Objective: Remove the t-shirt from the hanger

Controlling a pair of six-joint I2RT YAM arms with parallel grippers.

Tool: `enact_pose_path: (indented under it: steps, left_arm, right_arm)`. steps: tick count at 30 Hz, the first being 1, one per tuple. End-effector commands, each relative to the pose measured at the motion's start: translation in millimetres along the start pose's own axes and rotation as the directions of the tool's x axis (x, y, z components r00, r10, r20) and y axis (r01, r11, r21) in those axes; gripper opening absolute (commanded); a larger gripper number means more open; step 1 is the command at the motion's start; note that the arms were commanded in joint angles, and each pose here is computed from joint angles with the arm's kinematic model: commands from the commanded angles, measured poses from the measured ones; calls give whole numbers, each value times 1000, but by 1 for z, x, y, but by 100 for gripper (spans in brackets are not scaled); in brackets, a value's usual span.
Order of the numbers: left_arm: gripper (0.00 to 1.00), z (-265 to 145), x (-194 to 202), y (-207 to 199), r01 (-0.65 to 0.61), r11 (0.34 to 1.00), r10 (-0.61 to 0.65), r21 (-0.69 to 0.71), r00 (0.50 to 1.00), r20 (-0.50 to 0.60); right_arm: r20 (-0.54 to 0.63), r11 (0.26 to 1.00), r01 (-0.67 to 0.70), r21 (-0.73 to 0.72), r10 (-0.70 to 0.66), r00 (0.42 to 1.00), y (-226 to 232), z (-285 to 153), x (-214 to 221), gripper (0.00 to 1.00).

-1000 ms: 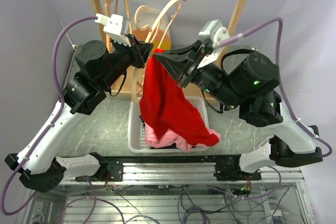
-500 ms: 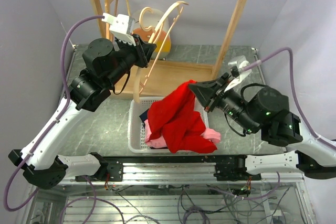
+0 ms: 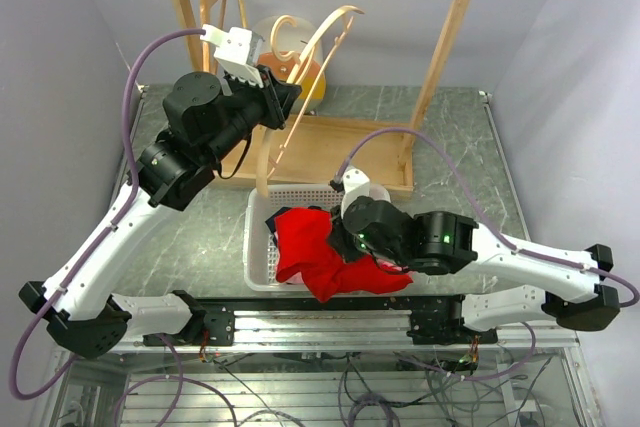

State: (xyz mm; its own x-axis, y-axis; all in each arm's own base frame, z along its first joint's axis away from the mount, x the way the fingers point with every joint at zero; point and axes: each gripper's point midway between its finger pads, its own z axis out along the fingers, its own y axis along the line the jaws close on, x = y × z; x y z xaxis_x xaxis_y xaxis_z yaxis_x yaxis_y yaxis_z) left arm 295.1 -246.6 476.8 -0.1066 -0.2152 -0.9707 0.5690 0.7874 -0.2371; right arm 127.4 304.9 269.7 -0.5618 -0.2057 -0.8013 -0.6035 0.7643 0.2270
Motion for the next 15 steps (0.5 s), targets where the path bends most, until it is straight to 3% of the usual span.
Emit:
enact_pose_path:
  steps: [1,9,15]
  left_arm:
    - [7,-8,-20,-8,9,999,-12,41,998,68]
    - [7,-14,-20,-6,15,999,-18,35,997,69]
    - [7,-16,-23,-6,18,999,-21,30,997,77]
  right_arm:
    - [-209,996,-79,32,84,974,-13,-2,55,0]
    - [-342,987,-157,19,153,927,-30,36,84,1]
    - [-406,992,-116,59,130,904,-37,73,83,14]
